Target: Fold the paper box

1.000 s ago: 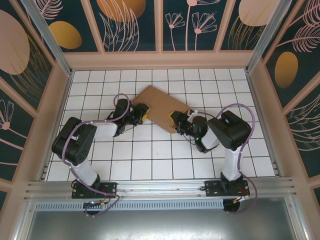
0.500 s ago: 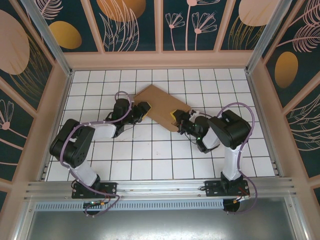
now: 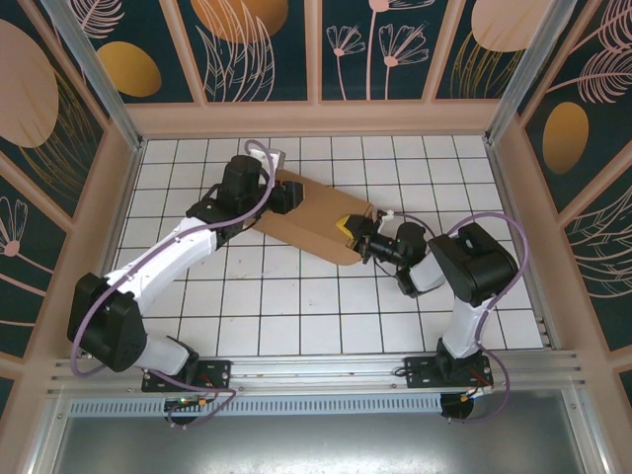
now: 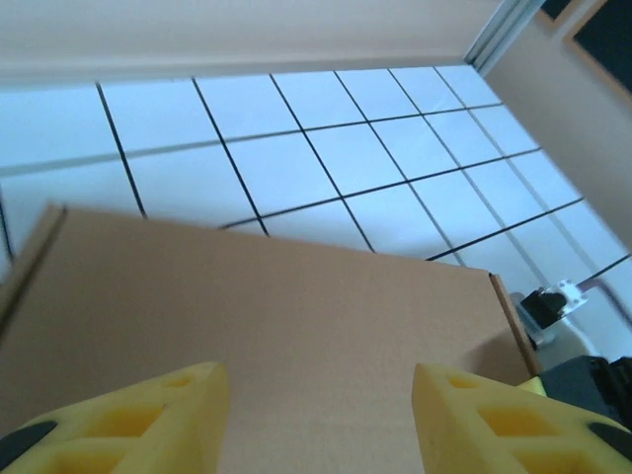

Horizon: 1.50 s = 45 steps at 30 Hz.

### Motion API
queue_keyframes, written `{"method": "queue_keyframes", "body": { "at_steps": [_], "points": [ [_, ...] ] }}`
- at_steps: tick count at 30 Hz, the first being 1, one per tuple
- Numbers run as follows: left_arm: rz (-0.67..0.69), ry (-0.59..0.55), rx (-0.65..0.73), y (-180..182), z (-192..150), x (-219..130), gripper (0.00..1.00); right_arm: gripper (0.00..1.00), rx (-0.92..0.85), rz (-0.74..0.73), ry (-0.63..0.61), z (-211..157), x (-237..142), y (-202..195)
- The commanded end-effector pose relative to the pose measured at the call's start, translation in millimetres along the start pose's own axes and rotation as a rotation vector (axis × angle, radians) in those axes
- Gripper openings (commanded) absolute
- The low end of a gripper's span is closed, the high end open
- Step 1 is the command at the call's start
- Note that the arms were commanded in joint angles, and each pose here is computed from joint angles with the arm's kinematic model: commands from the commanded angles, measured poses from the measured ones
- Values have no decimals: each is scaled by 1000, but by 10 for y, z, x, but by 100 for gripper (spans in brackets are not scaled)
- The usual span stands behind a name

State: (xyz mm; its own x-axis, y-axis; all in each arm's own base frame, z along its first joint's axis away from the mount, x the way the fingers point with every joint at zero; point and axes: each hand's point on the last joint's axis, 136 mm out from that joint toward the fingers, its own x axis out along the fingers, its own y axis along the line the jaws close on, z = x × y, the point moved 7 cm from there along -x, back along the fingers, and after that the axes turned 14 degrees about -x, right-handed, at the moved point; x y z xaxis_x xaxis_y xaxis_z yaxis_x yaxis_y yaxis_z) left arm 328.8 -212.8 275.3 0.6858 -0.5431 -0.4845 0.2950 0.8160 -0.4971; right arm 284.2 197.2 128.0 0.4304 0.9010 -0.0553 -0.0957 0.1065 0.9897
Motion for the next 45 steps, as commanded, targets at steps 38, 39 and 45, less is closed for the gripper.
{"method": "queue_keyframes", "body": {
  "at_steps": [38,39,45],
  "points": [
    [200,-81,1350,171,-980,-35,63,36,-89,182,229,97,97,702],
    [211,-81,1374,190,-999,-27,64,36,-91,185,233,93,103,718],
    [200,-7,1476,261,-1112,25,64,36,-94,199,248,67,102,784]
  ]
}}
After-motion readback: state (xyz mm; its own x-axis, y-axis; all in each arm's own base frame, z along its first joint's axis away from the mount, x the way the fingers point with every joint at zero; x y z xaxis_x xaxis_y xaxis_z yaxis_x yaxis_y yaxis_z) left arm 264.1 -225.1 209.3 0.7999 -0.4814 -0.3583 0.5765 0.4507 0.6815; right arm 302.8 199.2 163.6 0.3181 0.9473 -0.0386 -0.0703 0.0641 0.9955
